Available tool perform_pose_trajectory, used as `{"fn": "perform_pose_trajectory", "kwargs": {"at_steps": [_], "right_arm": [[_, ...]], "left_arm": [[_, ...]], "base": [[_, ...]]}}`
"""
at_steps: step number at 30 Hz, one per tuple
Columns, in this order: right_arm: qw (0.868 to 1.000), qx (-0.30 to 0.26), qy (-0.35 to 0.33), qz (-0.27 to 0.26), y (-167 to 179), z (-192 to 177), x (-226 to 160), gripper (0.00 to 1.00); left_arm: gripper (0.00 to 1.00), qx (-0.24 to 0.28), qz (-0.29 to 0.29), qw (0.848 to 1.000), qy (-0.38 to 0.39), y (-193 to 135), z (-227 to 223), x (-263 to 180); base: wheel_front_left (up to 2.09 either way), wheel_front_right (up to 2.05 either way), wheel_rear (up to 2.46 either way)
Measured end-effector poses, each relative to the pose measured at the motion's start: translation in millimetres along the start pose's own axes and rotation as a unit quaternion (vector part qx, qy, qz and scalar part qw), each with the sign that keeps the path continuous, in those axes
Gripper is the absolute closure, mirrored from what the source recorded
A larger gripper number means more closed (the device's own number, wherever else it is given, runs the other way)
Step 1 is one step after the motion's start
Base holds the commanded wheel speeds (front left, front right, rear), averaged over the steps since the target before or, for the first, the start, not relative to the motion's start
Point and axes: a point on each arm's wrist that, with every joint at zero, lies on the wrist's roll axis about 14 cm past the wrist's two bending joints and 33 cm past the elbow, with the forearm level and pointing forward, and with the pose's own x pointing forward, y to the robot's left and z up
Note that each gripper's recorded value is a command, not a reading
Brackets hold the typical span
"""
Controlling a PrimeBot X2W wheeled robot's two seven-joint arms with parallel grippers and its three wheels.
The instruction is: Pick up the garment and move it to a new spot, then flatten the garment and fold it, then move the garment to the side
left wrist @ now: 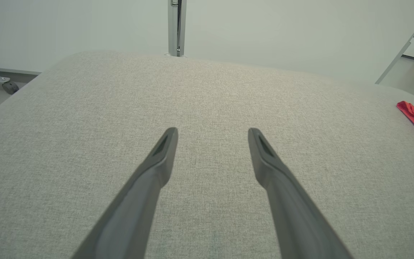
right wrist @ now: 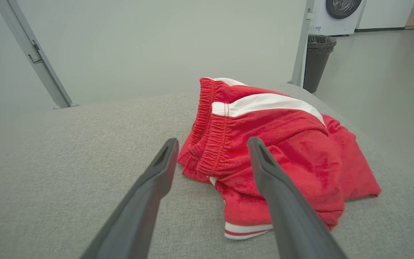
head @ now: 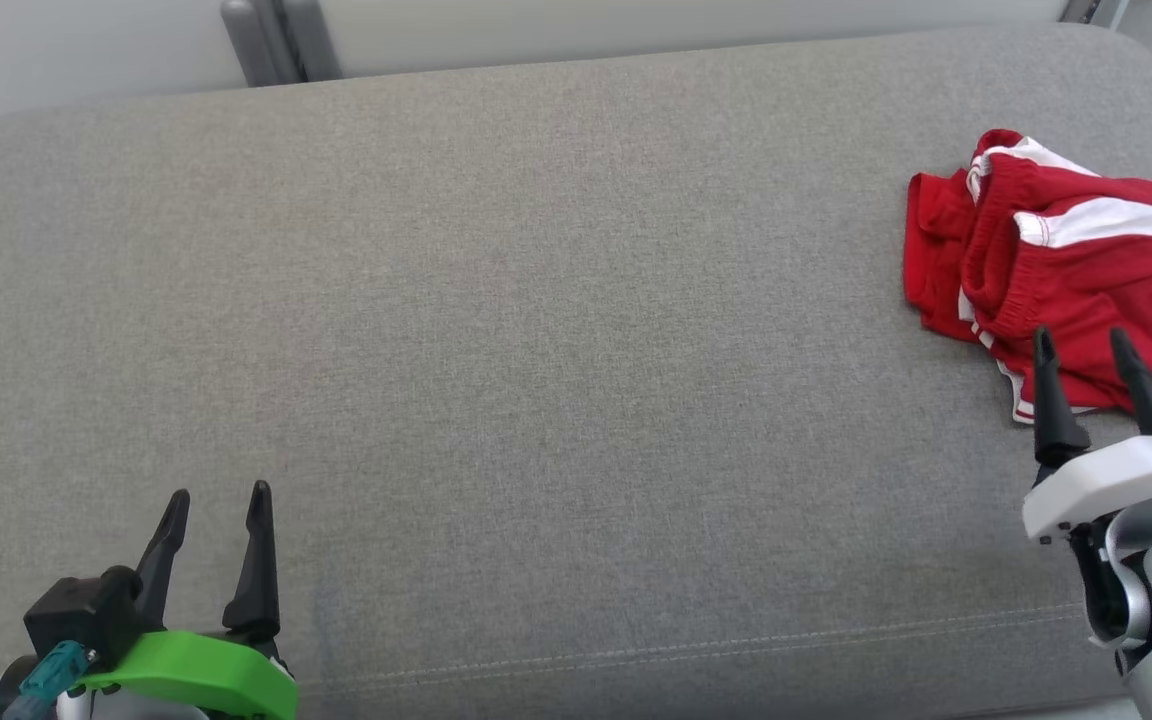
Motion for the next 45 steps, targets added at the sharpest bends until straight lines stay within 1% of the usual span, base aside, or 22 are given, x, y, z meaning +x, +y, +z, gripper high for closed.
{"fn": "perform_pose_trajectory", "kwargs": {"at_steps": [4, 9, 12, 16, 21, 26, 37, 45], "right_arm": [[1.000, 0.003, 0.000, 0.027, 24, -4, -12, 0.00], [0.999, -0.002, -0.006, 0.050, 44, -3, -25, 0.00], [0.998, -0.004, 0.005, 0.058, 50, -12, -39, 0.00], [0.998, -0.014, 0.014, 0.055, 48, -20, -52, 0.00], [0.998, -0.022, 0.009, 0.059, 50, -18, -62, 0.00], [0.998, -0.015, 0.000, 0.053, 49, -14, -68, 0.00], [1.000, -0.010, -0.002, 0.015, 25, -14, -82, 0.00], [1.000, -0.004, -0.008, 0.010, 25, -12, -84, 0.00]], "left_arm": [[0.00, 0.007, 0.009, 1.000, -0.009, 6, 4, -7], [0.00, 0.011, 0.016, 1.000, -0.014, 10, 3, -17], [0.00, 0.010, 0.020, 1.000, -0.009, 11, -3, -25], [0.00, 0.010, 0.019, 1.000, -0.018, 10, 0, -27], [0.00, 0.009, 0.021, 1.000, -0.020, 10, -2, -35], [0.00, 0.010, 0.018, 1.000, -0.018, 9, -3, -37], [0.00, 0.012, 0.001, 1.000, -0.020, 0, -3, -31], [0.00, 0.013, -0.002, 1.000, -0.019, -2, -4, -30]], "base": [[0.00, 0.00, 0.00], [0.00, 0.00, 0.00], [0.00, 0.00, 0.00], [0.00, 0.00, 0.00], [0.00, 0.00, 0.00], [0.00, 0.00, 0.00], [0.00, 0.00, 0.00], [0.00, 0.00, 0.00]]}}
